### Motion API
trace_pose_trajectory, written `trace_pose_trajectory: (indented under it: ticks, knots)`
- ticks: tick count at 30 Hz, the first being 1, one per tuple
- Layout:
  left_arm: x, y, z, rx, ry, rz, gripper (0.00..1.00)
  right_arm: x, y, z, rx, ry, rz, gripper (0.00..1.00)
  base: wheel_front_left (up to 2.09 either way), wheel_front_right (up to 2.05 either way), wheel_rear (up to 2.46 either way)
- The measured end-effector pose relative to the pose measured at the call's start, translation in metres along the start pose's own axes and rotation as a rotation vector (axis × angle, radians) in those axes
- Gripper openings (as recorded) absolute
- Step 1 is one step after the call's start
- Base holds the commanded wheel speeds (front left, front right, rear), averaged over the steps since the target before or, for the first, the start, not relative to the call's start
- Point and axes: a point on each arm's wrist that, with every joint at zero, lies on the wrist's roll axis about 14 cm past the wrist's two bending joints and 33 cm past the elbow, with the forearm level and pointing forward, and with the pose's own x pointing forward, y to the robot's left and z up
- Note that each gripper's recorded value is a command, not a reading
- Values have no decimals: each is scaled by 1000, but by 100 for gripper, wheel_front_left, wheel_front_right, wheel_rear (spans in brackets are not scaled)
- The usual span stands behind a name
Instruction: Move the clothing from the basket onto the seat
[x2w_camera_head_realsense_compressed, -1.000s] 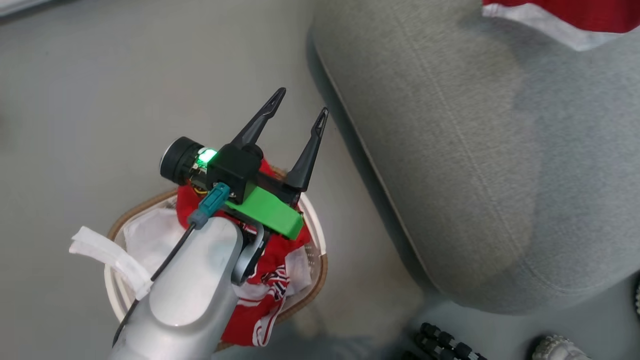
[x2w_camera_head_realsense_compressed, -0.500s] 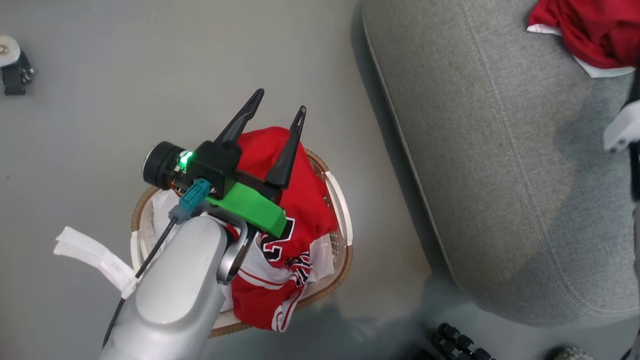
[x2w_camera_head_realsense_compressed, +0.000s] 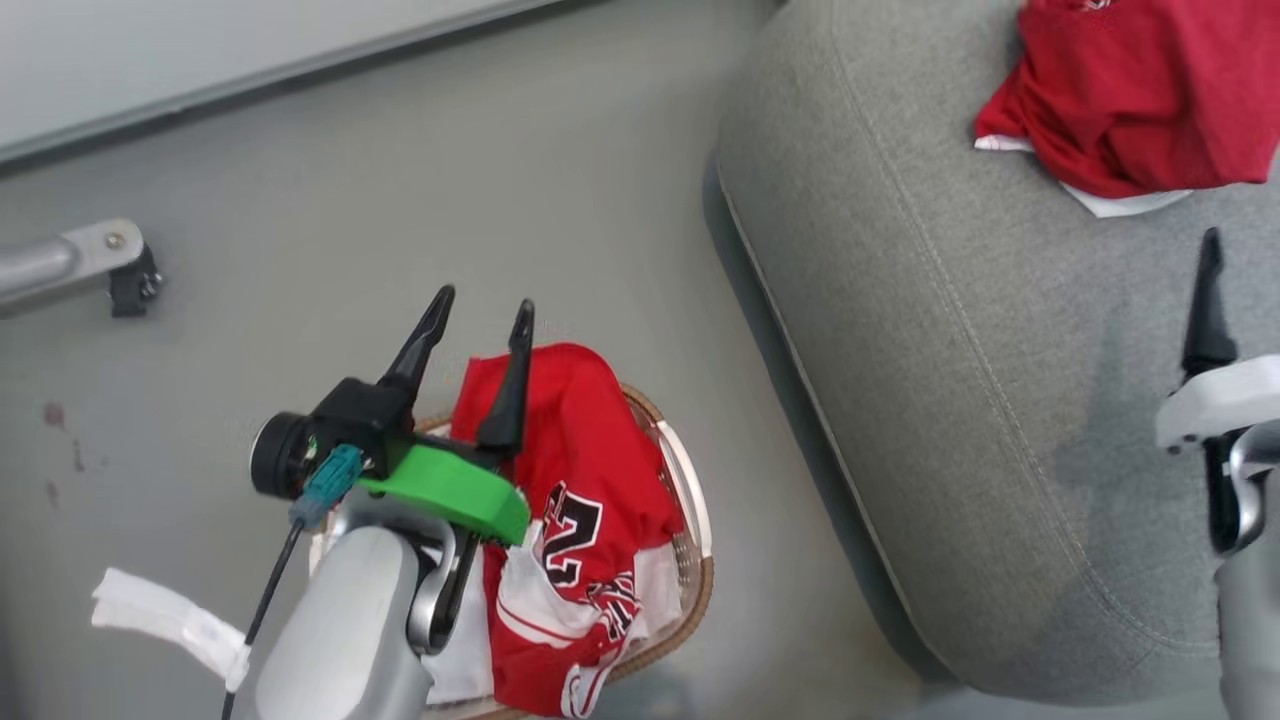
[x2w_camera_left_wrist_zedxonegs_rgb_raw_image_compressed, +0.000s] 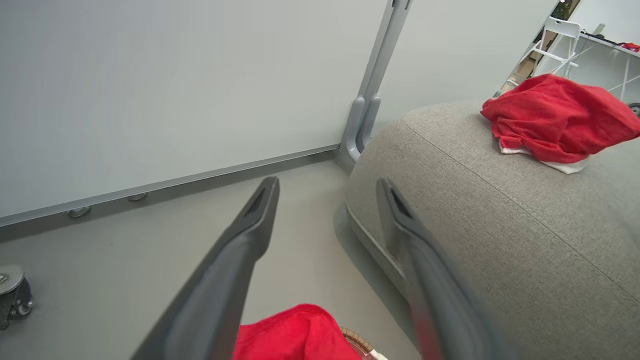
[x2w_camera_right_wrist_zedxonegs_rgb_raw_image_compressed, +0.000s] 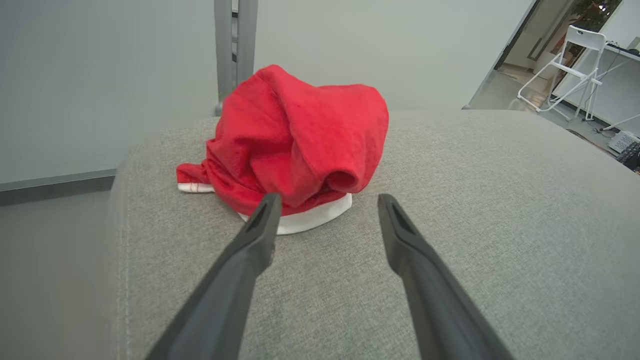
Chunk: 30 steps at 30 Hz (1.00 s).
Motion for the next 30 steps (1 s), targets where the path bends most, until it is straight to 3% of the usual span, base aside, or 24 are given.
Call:
trace_pose_trajectory:
  ticks: [18,30]
  knots:
    - [-100,87,47,102,-82,408,100,-25,150,75,199,-194,382,100,0,0,0]
    - [-155,96,51,119,-88,517,100,-58,183,71,240,-164,479,100,0,0,0]
